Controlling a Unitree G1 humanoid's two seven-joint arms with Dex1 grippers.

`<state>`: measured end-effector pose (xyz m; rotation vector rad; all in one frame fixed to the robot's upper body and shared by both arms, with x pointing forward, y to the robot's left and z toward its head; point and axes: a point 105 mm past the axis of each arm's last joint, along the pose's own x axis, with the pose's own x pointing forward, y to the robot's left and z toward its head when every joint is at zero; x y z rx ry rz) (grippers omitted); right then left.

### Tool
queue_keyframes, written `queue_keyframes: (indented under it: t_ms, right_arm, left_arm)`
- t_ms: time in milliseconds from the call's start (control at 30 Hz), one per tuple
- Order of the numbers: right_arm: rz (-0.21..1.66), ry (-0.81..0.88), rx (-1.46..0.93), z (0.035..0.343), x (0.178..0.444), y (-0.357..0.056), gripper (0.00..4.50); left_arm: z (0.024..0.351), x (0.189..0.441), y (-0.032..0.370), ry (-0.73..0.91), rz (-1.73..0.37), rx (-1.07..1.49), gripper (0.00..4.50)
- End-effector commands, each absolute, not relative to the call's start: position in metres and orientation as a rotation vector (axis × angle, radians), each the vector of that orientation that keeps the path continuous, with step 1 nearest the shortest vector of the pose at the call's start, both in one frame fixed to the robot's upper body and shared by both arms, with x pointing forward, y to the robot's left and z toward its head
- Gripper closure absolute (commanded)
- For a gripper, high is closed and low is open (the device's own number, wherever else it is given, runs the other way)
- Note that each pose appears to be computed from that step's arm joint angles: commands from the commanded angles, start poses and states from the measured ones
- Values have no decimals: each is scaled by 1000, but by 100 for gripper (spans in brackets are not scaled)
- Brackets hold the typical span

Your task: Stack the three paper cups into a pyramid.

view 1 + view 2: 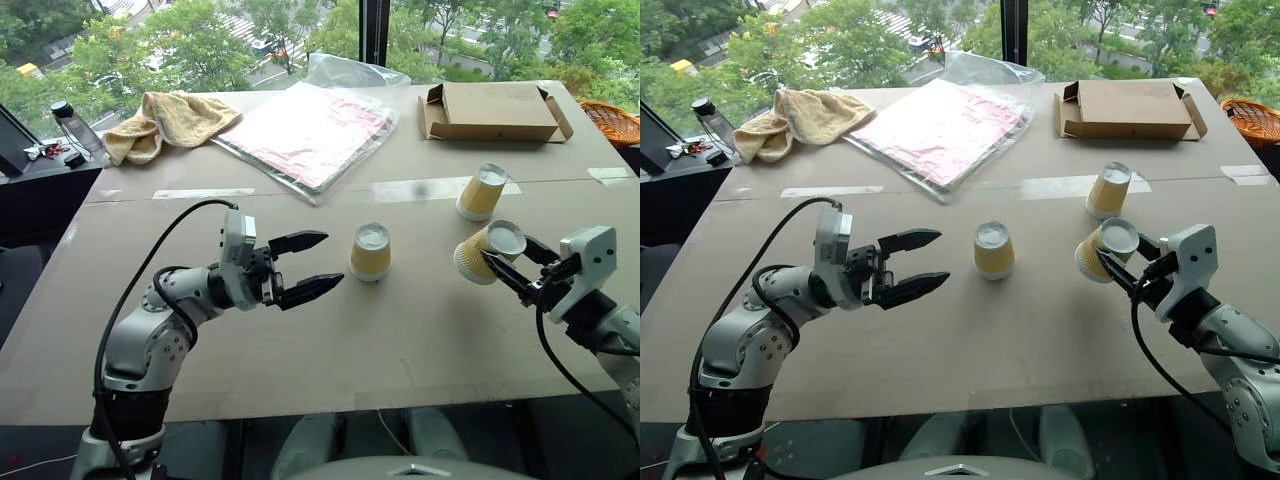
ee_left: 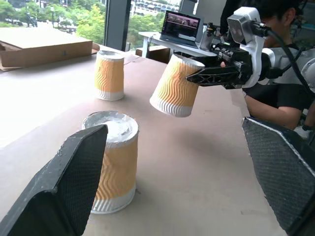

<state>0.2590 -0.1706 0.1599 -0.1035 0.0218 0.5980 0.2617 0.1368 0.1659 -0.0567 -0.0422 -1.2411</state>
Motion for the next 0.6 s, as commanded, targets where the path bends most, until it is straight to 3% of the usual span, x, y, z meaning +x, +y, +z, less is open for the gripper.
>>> queue_keyframes:
  t_ms: [33, 233, 600]
  right_arm:
    - [748, -18, -181, 166, 262, -139, 241]
    - [835, 7, -231, 156, 283, -129, 241]
    - [882, 31, -234, 149, 294, -126, 241]
  left_arm:
    - [172, 260, 161, -58, -1217, 6, 0]
    - [165, 248, 184, -6, -1181, 28, 0]
    - [163, 223, 189, -4, -1214, -19, 0]
